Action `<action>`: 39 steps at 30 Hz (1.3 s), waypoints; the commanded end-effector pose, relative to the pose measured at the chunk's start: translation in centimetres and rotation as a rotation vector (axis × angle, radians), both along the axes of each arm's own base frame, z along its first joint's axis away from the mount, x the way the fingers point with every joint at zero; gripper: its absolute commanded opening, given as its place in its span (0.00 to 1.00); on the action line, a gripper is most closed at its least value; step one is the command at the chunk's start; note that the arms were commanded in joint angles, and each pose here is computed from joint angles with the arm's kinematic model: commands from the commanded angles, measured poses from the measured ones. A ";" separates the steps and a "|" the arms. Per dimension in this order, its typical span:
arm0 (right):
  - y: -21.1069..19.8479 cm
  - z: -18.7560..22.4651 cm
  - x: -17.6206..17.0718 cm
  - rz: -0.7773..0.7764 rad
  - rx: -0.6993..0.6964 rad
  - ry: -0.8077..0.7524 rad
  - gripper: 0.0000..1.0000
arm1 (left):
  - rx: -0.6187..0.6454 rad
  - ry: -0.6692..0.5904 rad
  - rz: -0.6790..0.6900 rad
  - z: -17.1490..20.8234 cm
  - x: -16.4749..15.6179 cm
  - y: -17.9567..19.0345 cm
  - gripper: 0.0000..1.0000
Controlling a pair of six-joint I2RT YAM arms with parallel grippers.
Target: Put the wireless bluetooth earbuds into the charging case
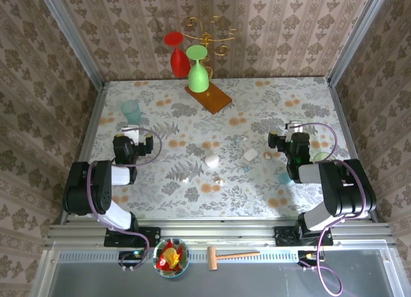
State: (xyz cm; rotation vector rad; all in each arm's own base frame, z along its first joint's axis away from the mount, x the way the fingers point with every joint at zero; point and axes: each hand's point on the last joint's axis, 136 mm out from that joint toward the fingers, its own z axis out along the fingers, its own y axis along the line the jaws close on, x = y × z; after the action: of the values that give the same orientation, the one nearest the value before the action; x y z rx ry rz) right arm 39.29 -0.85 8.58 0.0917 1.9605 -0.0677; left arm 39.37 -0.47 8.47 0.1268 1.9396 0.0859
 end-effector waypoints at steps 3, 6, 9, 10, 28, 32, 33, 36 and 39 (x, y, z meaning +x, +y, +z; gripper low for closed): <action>-0.1 1.2 0.6 0.000 0.003 -0.042 1.00 | -0.016 -0.035 -0.006 1.1 0.7 -0.2 1.00; -0.1 1.2 0.7 0.001 0.002 -0.043 1.00 | -0.015 -0.036 -0.005 1.1 0.7 -0.1 1.00; -0.1 1.2 0.6 0.000 0.002 -0.041 1.00 | -0.015 -0.037 -0.005 1.2 0.7 -0.2 1.00; -0.1 1.2 0.6 0.002 0.002 -0.042 1.00 | -0.015 -0.035 -0.005 1.1 0.7 -0.2 1.00; 0.0 3.1 0.2 0.001 0.002 -0.020 1.00 | 0.036 -0.063 -0.026 5.1 -0.4 -1.2 1.00; 0.7 5.1 -0.8 0.019 0.010 -0.007 1.00 | 0.087 -0.105 -0.047 8.4 -1.2 -2.6 1.00; 0.9 5.6 -1.1 0.025 0.001 -0.004 1.00 | 0.096 -0.106 -0.058 9.0 -1.5 -3.1 1.00; 2.0 7.1 -2.2 0.049 0.004 0.003 1.00 | 0.109 -0.121 -0.122 11.1 -2.3 -5.2 1.00; 3.7 8.5 -3.2 0.079 0.058 0.001 1.00 | 0.125 -0.107 -0.211 12.1 -3.2 -8.0 1.00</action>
State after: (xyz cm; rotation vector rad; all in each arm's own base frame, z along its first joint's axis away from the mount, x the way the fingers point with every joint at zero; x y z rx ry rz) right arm 37.26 1.73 17.28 0.0434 1.8946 -0.0022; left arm 37.03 -7.05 20.70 0.3070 1.7492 0.0584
